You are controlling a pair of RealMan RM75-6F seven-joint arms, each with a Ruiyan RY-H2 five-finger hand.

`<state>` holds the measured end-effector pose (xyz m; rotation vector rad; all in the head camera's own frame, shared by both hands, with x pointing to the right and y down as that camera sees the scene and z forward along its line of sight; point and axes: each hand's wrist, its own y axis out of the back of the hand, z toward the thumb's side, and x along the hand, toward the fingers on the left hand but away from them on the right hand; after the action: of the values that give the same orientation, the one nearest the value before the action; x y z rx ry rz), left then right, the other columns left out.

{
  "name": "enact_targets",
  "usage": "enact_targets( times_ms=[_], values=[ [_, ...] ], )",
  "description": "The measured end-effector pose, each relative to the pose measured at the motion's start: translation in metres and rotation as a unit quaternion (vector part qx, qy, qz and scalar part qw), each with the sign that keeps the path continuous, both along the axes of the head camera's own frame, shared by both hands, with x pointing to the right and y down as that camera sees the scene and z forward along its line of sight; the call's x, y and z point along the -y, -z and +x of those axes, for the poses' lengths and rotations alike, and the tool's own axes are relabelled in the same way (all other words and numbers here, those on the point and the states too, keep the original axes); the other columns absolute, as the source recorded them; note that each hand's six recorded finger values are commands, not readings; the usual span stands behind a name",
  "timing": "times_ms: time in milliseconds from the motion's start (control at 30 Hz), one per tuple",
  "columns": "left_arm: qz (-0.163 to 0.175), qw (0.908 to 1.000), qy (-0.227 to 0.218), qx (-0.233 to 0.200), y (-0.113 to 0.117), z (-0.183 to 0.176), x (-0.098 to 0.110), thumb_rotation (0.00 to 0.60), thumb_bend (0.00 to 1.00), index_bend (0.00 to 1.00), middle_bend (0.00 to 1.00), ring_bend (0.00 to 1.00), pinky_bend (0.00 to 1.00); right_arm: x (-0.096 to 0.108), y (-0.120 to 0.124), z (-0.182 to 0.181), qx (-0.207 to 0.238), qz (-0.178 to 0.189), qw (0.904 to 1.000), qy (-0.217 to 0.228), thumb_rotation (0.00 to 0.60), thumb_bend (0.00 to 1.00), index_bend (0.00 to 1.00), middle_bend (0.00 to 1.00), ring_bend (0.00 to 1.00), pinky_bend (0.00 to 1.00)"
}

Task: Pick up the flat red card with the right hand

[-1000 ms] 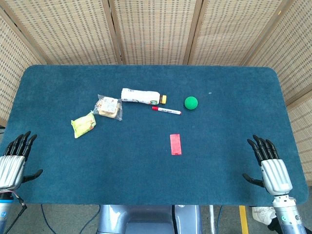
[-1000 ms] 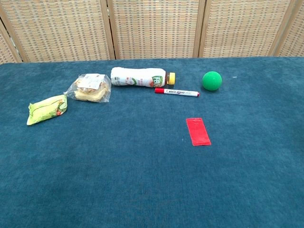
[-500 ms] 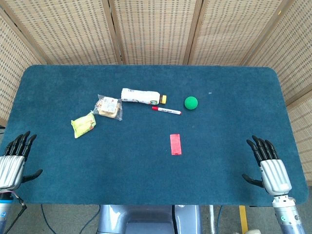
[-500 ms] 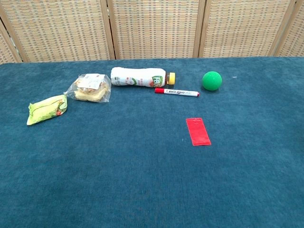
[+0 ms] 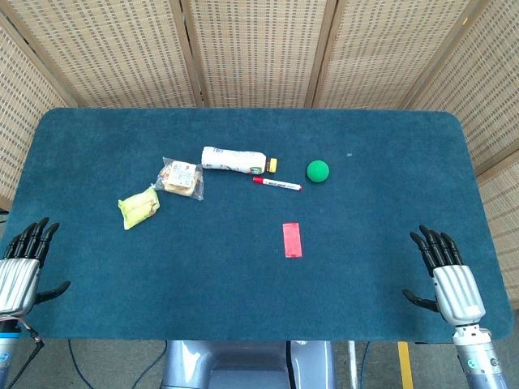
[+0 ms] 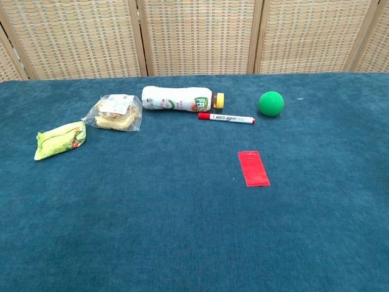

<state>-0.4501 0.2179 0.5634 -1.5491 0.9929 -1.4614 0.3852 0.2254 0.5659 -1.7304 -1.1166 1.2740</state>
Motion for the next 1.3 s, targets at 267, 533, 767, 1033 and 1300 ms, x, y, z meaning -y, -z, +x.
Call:
enact_targets(
  times_ms=[267, 533, 767, 1033, 1300],
  values=[
    [0.004, 1.0000, 0.005, 0.000, 0.002, -0.002, 0.002, 0.600, 0.08, 0.00, 0.00, 0.00, 0.11, 0.007, -0.003, -0.012, 0.013, -0.002, 0.9999, 0.011, 0.600, 0.23, 0.05, 0.00, 0.00, 0.00],
    [0.004, 0.9999, 0.009, 0.005, 0.000, -0.004, 0.003, 0.600, 0.08, 0.00, 0.00, 0.00, 0.11, 0.039, -0.002, -0.062, 0.072, 0.004, 0.9965, 0.043, 0.600, 0.23, 0.05, 0.00, 0.00, 0.00],
    [0.000, 0.9999, 0.013, 0.008, -0.002, -0.007, 0.005, 0.600, 0.08, 0.00, 0.00, 0.00, 0.11, 0.065, -0.014, -0.113, 0.109, -0.015, 0.9923, 0.055, 0.600, 0.23, 0.05, 0.00, 0.00, 0.00],
    [0.000, 0.9998, 0.017, 0.008, -0.003, -0.010, 0.006, 0.600, 0.08, 0.00, 0.00, 0.00, 0.11, 0.077, -0.048, -0.168, 0.133, -0.053, 0.9888, 0.042, 0.600, 0.26, 0.05, 0.00, 0.00, 0.00],
    [-0.004, 0.9998, 0.018, 0.005, -0.003, -0.011, 0.007, 0.600, 0.08, 0.00, 0.00, 0.00, 0.11, 0.076, -0.083, -0.206, 0.120, -0.087, 0.9886, 0.025, 0.600, 0.29, 0.05, 0.00, 0.00, 0.00]
  ],
)
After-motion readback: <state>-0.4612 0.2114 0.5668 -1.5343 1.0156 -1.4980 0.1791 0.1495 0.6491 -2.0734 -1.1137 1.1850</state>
